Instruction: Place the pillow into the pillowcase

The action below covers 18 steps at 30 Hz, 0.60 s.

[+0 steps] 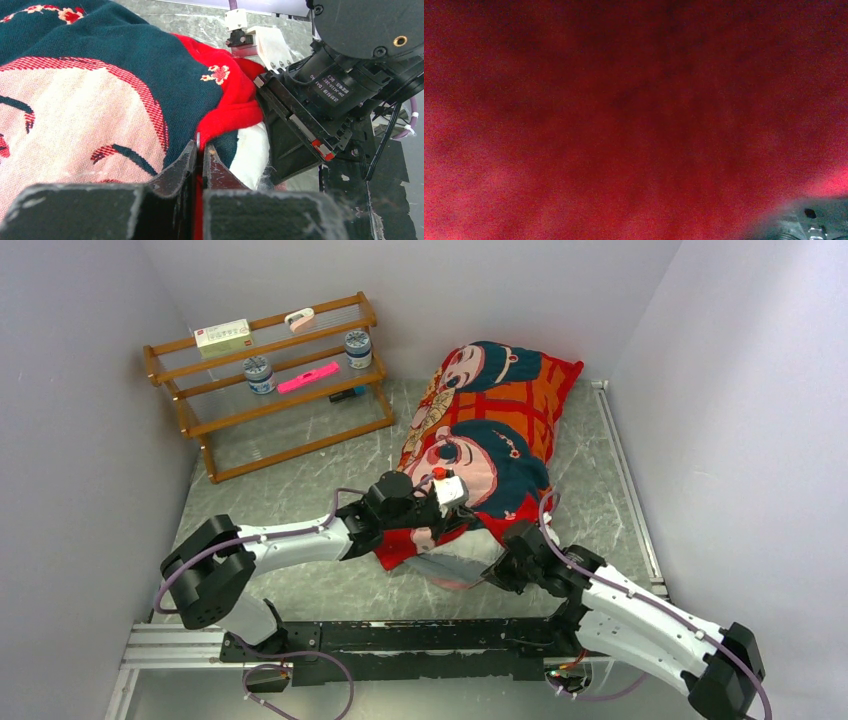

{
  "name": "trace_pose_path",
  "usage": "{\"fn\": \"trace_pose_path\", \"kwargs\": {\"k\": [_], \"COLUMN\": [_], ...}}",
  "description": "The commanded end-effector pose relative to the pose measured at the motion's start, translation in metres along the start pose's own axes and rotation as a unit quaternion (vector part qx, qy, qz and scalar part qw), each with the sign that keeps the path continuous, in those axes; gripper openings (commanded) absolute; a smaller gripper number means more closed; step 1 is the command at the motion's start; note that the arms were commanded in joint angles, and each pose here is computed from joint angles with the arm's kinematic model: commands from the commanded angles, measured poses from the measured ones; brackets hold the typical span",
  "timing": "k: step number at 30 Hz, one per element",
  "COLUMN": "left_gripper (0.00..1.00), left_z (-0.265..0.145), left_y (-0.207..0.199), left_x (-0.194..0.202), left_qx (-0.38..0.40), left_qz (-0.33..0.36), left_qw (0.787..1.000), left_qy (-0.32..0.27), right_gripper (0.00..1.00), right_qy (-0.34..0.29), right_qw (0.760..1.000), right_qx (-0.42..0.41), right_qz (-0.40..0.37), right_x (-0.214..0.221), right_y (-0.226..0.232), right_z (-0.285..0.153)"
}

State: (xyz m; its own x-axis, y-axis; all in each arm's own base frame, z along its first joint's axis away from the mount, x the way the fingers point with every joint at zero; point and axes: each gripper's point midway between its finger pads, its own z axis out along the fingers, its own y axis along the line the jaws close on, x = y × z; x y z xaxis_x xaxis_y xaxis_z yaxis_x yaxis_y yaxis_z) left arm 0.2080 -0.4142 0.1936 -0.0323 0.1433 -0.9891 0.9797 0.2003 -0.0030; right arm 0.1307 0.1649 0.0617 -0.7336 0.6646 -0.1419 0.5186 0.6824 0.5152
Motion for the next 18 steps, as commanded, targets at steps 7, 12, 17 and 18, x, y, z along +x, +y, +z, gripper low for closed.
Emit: {"fn": "trace_pose_path", "kwargs": {"k": [7,12,17,18], "left_gripper": [0.05,0.05,0.05,0.05], "left_z": [-0.014,-0.014,-0.017,-0.019], "left_y": [-0.003,-0.02,-0.036,-0.04], "left_x": [-0.058,-0.071,-0.073,-0.073], "left_qx": [0.023,0.079,0.122,0.133], "left_qz": [0.009,-0.029,-0.059,-0.065], "left_qw": [0.998,0.996,0.99,0.989], "left_qy": [-0.055,-0.041,-0.029,-0.031], "right_gripper": [0.0,0.0,0.0,0.0], "right_qy": [-0.099,-0.143,-0.203,-0.218], "right_qw": [0.977,0.947,0.902,0.894], "right_qx": [-0.183,-0.279,-0.37,-0.38], "right_qz": [-0.053,-0.062,-0.092,-0.095], "right_x": [-0.037,-0.052,-0.067,-0.072], "right_y": [0.075,0.11,0.144,0.148], "right_z": [-0.062,-0.104,-0.147,-0.151]}}
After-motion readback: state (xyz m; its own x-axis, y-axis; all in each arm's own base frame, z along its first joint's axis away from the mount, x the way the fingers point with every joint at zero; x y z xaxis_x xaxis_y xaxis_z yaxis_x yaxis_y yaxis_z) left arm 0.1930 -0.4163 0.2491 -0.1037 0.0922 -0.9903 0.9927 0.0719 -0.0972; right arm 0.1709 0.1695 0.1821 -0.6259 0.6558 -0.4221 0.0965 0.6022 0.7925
